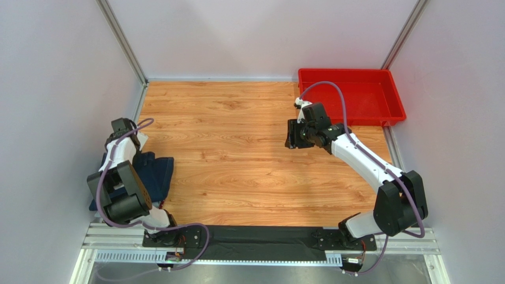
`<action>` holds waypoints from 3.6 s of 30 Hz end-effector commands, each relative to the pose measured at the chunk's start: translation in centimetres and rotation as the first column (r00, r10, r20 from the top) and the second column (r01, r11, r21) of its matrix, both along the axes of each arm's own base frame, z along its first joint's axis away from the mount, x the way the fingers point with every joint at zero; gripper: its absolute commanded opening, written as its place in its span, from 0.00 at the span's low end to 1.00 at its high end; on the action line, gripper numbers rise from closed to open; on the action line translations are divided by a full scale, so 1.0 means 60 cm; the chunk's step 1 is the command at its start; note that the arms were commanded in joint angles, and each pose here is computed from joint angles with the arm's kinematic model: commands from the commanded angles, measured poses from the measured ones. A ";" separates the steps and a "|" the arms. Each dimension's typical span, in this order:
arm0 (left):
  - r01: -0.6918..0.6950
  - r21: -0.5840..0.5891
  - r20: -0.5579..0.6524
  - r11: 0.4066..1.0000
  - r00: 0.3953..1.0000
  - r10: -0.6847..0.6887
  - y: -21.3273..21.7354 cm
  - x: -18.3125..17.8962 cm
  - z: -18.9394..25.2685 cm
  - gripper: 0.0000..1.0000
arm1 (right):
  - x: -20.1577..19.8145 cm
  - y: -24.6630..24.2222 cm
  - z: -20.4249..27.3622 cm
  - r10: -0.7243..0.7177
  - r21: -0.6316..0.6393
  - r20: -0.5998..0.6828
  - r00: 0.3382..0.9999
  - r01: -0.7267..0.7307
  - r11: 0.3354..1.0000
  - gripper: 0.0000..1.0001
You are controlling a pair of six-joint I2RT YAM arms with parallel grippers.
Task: Fold and stack the skirts
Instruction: Place the skirt at the corner of the board, then reset both arms
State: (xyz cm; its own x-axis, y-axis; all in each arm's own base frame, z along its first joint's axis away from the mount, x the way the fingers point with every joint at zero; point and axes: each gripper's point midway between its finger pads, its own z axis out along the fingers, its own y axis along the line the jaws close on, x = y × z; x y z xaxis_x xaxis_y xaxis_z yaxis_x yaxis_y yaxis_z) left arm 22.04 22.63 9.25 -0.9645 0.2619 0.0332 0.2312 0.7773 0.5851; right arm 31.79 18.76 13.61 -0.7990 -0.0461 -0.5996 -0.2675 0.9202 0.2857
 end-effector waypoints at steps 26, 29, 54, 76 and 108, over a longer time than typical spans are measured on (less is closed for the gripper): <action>0.121 -0.236 0.000 0.964 0.992 -0.124 -0.248 -0.007 0.015 0.59 | -0.041 -0.030 0.017 0.017 0.011 0.127 0.992 -0.018 1.000 0.49; 0.112 -0.174 -0.041 0.978 0.992 -0.121 -0.230 -0.014 0.000 0.56 | -0.039 -0.031 0.015 0.017 0.010 0.128 0.992 -0.018 1.000 0.49; 0.330 -0.310 -0.129 0.892 0.915 -0.383 -0.279 -0.091 -0.034 0.19 | -0.036 -0.030 0.024 0.012 0.011 0.131 0.991 -0.014 1.000 0.49; 0.524 -0.368 0.487 0.768 0.813 -0.321 -0.372 -0.004 0.139 0.63 | -0.026 -0.084 0.052 -0.117 -0.031 0.214 0.970 0.127 0.991 0.50; 0.544 -0.368 0.529 0.755 0.790 -0.311 -0.367 -0.074 0.064 0.87 | -0.067 -0.179 0.051 -0.365 0.012 0.317 0.875 0.381 0.925 0.65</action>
